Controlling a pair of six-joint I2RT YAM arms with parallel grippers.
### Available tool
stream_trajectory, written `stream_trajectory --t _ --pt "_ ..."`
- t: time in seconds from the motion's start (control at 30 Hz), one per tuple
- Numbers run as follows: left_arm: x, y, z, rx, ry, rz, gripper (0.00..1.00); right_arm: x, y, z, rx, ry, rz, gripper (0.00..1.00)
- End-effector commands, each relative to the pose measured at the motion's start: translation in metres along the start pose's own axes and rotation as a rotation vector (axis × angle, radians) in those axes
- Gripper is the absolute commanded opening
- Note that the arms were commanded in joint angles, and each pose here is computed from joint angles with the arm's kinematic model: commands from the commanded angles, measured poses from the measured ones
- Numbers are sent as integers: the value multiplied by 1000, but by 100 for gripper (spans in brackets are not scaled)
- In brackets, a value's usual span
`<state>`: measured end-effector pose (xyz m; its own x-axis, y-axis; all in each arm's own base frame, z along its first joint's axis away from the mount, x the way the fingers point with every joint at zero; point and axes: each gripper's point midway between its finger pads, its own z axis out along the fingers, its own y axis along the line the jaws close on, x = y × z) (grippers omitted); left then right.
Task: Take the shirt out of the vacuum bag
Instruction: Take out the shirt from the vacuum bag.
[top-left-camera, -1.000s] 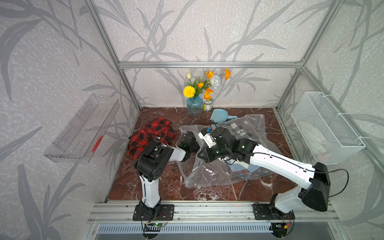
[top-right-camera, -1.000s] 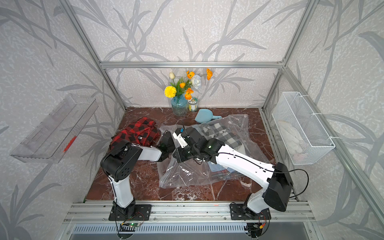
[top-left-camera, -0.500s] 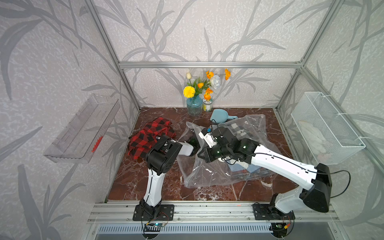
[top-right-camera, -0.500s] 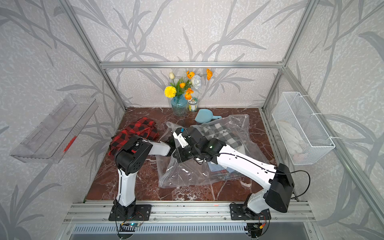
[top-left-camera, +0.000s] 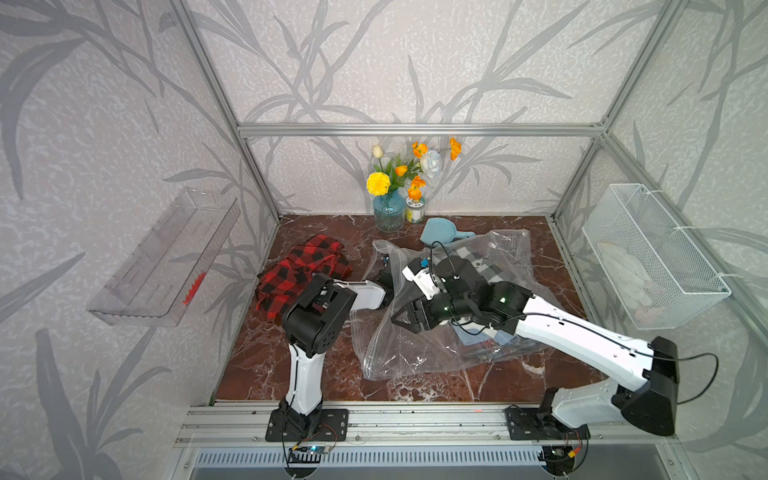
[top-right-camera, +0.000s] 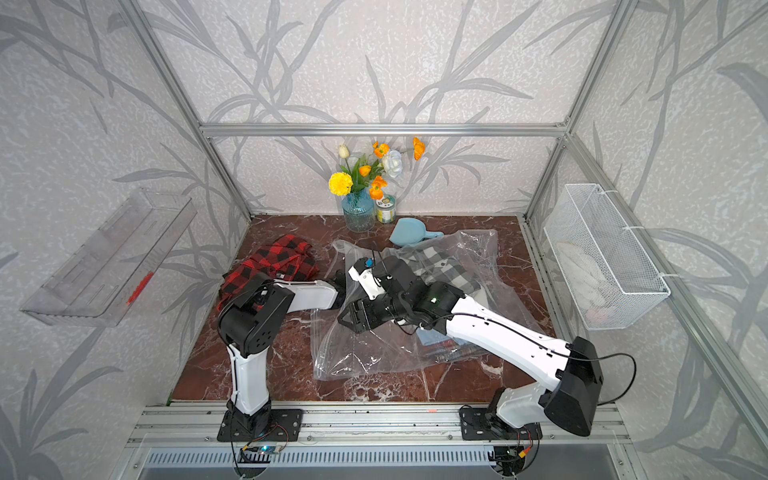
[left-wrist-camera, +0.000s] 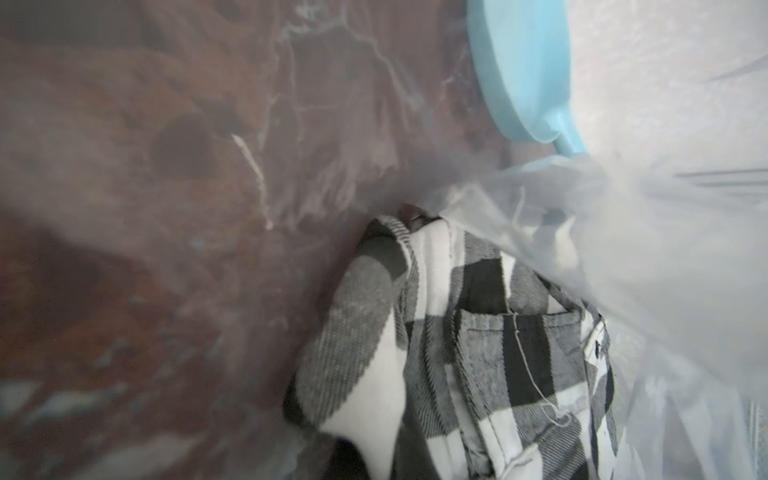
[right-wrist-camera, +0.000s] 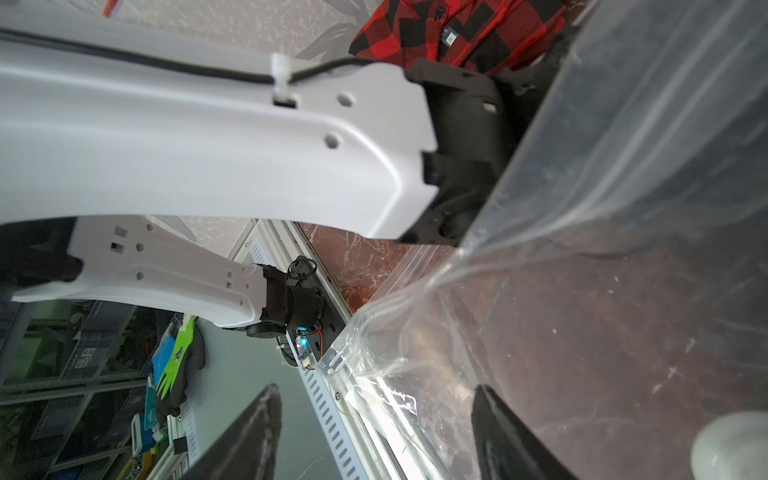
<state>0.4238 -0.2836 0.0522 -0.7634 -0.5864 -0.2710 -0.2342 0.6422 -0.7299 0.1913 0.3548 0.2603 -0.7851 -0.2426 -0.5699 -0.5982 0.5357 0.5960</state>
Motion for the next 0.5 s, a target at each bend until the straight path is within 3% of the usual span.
stream_trajectory --t 0.0,0.1,0.47 --pt "-8 -1 -24 -28 -24 63 0 -11 -16 -32 29 -76 18 86" --pt "-5 -4 -32 -6 -12 71 0 -15 -48 -56 109 -114 73 99" --pt "5 -13 -71 41 30 112 0 17 -193 -90 453 -161 349 100"
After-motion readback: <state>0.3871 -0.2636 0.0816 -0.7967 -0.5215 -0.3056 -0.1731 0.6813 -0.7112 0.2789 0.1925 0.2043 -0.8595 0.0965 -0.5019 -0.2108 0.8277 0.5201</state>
